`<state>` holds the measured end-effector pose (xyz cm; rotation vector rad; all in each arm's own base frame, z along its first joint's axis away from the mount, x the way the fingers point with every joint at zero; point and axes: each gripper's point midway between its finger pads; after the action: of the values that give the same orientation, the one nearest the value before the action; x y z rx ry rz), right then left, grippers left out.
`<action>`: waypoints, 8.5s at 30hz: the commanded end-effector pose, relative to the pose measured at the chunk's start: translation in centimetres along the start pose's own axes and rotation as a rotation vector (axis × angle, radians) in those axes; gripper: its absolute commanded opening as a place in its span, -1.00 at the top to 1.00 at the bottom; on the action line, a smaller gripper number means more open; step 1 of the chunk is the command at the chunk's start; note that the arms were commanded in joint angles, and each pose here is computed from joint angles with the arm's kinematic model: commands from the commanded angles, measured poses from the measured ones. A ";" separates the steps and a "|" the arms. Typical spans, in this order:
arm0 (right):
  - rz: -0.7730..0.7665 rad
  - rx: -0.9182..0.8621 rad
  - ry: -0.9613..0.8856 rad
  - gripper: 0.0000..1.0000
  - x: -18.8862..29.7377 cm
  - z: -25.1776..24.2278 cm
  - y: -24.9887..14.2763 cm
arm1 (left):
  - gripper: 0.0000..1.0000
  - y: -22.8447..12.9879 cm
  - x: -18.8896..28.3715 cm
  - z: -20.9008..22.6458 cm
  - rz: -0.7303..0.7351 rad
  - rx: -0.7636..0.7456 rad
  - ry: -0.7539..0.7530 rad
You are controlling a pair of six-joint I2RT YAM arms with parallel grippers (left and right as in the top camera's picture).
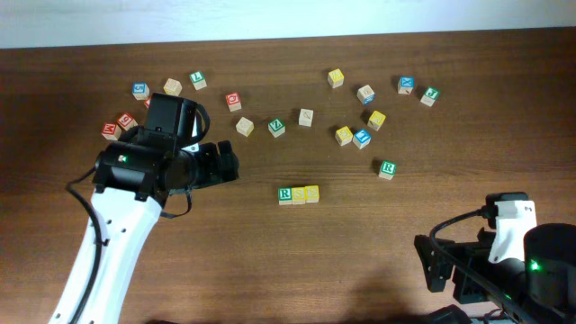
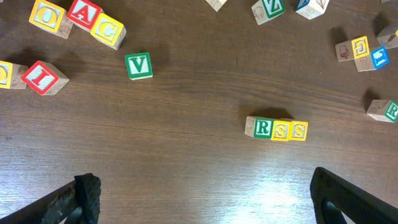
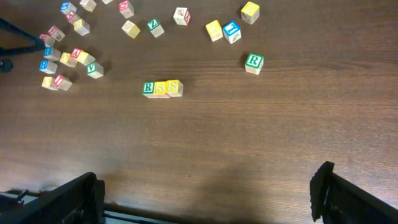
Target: Spell out RSS
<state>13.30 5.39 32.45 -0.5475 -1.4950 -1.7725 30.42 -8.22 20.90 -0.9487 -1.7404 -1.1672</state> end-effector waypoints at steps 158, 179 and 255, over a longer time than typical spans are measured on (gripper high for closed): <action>-0.767 0.215 -0.268 -0.96 -18.0 -10.7 -2.1 | -0.98 -1.6 -0.2 2.3 0.024 -0.115 0.064; -0.767 0.215 -0.268 -0.96 -18.0 -10.7 -2.1 | -0.98 -6.8 0.7 8.7 -0.282 -0.176 0.005; -0.767 0.215 -0.268 -0.97 -18.0 -10.7 -2.1 | -0.98 -4.5 -1.3 10.7 -1.114 -0.257 -0.037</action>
<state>24.62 -0.29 15.82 -0.0994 -2.2785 -2.0956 24.61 0.20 15.82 -0.0447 -2.2550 -2.0765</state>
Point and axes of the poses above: each gripper's point midway between its finger pads, its own x axis back along the fingers, its own z axis along the line the jaws close on, y = z × x, and after that the axes turned 5 degrees about x, right-handed
